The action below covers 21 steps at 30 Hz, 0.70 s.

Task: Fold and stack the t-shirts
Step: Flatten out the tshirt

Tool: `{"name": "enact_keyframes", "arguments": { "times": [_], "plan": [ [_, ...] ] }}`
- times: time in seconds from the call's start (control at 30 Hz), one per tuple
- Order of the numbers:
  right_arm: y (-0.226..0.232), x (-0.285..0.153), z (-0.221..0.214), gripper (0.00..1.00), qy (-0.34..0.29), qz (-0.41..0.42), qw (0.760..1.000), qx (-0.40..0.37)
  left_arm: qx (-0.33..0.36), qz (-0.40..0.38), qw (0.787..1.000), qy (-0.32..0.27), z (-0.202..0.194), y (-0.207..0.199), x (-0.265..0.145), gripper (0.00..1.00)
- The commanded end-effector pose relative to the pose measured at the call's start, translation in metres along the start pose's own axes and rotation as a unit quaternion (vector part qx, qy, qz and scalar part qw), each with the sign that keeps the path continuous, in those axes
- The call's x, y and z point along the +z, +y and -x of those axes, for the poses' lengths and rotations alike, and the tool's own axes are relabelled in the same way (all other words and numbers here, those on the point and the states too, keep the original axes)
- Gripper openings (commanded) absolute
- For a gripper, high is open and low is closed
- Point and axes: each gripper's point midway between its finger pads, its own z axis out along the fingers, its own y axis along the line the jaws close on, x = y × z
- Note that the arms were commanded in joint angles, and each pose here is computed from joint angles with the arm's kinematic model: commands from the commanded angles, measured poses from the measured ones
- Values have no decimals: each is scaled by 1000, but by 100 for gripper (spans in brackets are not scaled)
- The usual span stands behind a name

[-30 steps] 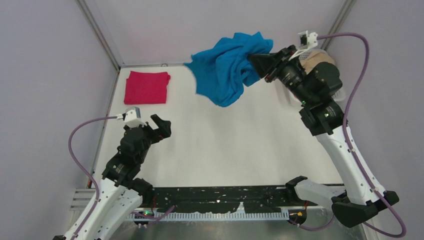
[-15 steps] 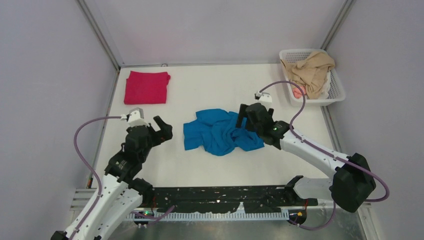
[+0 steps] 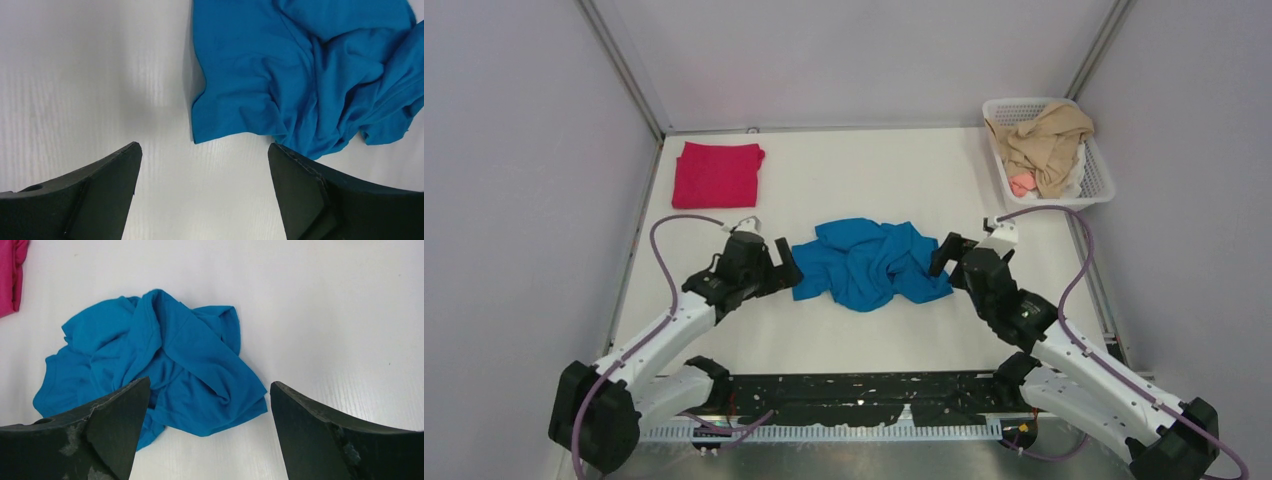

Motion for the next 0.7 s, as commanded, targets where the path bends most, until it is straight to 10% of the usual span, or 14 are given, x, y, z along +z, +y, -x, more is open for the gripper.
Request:
{"name": "enact_keyframes", "arguments": {
  "times": [0.0, 0.4, 0.67],
  "plan": [
    [5, -3, -10, 95, 2, 38, 999, 6, -9, -25, 999, 35, -11, -24, 24, 99],
    [-12, 5, -69, 95, 83, 21, 996, -1, 0, 120, 988, 94, -13, -16, 77, 88],
    [-19, 10, -74, 95, 87, 0, 996, -10, 0, 147, 978, 144, -37, -13, 92, 60]
  ]
}}
